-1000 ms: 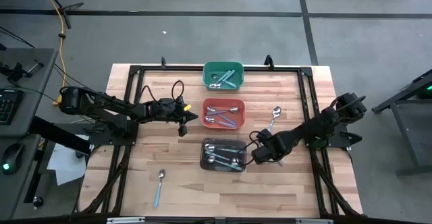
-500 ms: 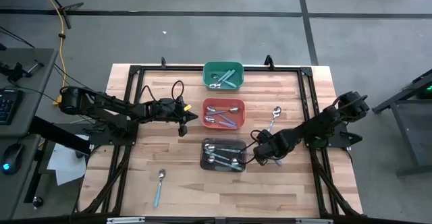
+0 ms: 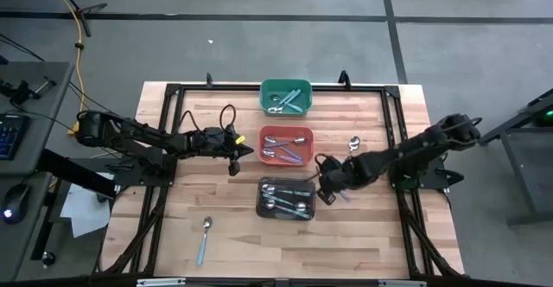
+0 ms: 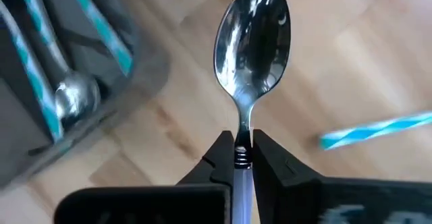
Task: Sort silverware by color (type)
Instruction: Put the violet spoon into the orange bin
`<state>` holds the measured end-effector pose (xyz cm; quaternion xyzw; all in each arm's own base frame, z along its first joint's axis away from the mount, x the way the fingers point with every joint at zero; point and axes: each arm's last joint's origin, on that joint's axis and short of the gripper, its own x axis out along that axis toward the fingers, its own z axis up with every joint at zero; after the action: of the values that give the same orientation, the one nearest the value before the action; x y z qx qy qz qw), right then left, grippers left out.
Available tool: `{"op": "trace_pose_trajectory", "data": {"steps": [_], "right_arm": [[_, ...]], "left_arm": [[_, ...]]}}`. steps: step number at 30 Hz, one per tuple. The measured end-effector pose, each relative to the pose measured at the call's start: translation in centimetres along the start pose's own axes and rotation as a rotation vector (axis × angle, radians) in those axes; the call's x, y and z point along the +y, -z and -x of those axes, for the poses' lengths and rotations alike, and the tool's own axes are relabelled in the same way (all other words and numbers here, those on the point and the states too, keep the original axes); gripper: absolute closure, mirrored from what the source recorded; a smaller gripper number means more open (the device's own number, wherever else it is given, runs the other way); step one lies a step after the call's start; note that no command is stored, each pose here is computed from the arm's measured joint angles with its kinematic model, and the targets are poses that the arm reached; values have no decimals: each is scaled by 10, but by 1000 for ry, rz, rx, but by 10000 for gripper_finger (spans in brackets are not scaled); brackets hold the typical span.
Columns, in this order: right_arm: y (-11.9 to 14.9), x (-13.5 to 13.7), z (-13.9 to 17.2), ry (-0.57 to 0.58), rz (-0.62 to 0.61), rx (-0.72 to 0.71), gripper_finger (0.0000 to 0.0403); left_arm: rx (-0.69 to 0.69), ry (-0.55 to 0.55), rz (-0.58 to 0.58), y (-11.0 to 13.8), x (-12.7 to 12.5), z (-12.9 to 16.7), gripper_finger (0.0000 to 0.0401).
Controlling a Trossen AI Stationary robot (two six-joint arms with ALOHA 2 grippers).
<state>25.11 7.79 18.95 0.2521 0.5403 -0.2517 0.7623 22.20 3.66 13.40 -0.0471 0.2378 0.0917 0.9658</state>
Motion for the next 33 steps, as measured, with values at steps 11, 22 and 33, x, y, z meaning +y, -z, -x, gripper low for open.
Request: {"op": "trace_pose_trajectory", "data": {"steps": [11,22,33], "right_arm": [[-115,-16,37,7,255,-210,393],[-210,-24,-19,-11,486,-152,392],[-217,-31,-69,-10,498,-66,372]], "left_arm": [[11,23,17,0,-8,2,401],[65,-22,38,0,-16,18,401],[66,-38,36,1,-26,21,401]]}}
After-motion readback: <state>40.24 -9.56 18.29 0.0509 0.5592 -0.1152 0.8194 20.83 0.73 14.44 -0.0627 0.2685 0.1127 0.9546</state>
